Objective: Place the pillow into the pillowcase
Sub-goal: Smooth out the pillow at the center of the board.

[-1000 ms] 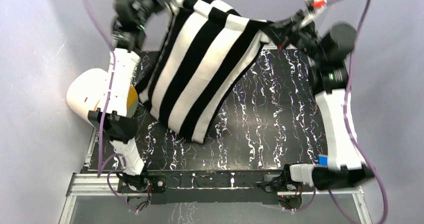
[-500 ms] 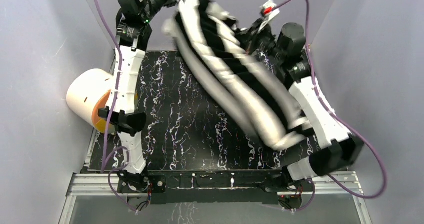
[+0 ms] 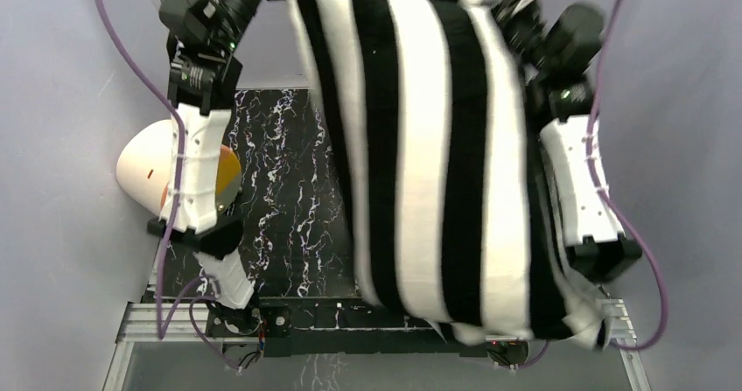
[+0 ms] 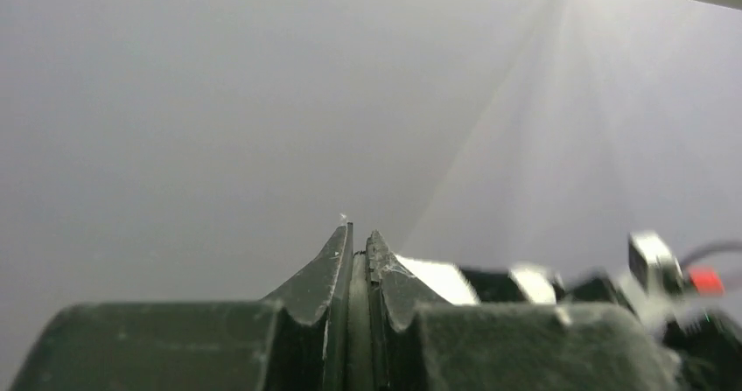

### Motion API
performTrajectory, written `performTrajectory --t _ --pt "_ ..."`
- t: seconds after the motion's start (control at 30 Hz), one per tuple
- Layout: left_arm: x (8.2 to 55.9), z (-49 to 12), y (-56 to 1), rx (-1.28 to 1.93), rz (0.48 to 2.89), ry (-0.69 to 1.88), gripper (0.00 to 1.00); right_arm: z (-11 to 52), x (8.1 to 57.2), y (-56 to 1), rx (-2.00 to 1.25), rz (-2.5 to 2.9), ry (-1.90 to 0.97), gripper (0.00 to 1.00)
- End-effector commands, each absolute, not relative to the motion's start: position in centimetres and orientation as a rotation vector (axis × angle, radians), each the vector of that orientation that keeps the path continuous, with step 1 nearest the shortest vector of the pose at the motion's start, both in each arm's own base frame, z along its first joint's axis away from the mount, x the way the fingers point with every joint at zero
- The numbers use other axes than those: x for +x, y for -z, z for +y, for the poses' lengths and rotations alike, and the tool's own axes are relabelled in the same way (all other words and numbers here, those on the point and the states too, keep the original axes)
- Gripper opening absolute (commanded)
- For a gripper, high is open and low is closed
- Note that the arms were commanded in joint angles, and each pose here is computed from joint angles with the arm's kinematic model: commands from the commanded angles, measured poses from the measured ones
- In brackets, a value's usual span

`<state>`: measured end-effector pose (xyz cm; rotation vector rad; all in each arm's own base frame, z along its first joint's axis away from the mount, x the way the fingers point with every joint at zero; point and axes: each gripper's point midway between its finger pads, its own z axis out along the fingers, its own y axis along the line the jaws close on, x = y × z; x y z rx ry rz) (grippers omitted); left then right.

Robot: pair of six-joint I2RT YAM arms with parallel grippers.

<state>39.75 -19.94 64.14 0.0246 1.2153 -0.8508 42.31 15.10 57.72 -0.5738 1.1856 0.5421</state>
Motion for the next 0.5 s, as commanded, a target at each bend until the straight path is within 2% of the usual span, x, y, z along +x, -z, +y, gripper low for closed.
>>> performTrajectory --t 0.0,0.07,0.13,0.2,0.23,0.33,0.43,0.47 --pt "47.1 -14.8 -61.1 -0.124 1.324 0.791 0.00 21.7 27.1 -60.8 -0.714 0.799 -0.701 0.00" --pt "43.8 -18.3 -61.2 -0.033 1.344 0.897 0.00 19.9 29.2 -62.4 -0.657 0.841 -0.528 0.00" --pt "38.2 -22.2 -61.7 0.068 1.239 1.011 0.00 17.4 34.9 -63.5 -0.572 0.931 -0.356 0.00" --pt "33.3 -23.6 -61.8 0.104 1.152 1.111 0.00 13.0 38.7 -65.5 -0.505 0.961 -0.345 0.00" --pt "33.2 -24.1 -60.9 0.109 1.188 1.118 0.00 10.9 39.9 -66.2 -0.472 0.965 -0.369 0.00" --pt "36.6 -23.7 -59.6 0.074 1.253 0.972 0.00 9.8 40.4 -65.9 -0.501 1.000 -0.424 0.00" --pt "44.2 -18.5 -60.8 -0.081 1.278 0.642 0.00 14.7 34.9 -63.4 -0.657 0.985 -0.637 0.00" --pt "46.8 -16.8 -60.5 -0.142 1.302 0.687 0.00 16.6 31.7 -62.6 -0.698 0.945 -0.691 0.00"
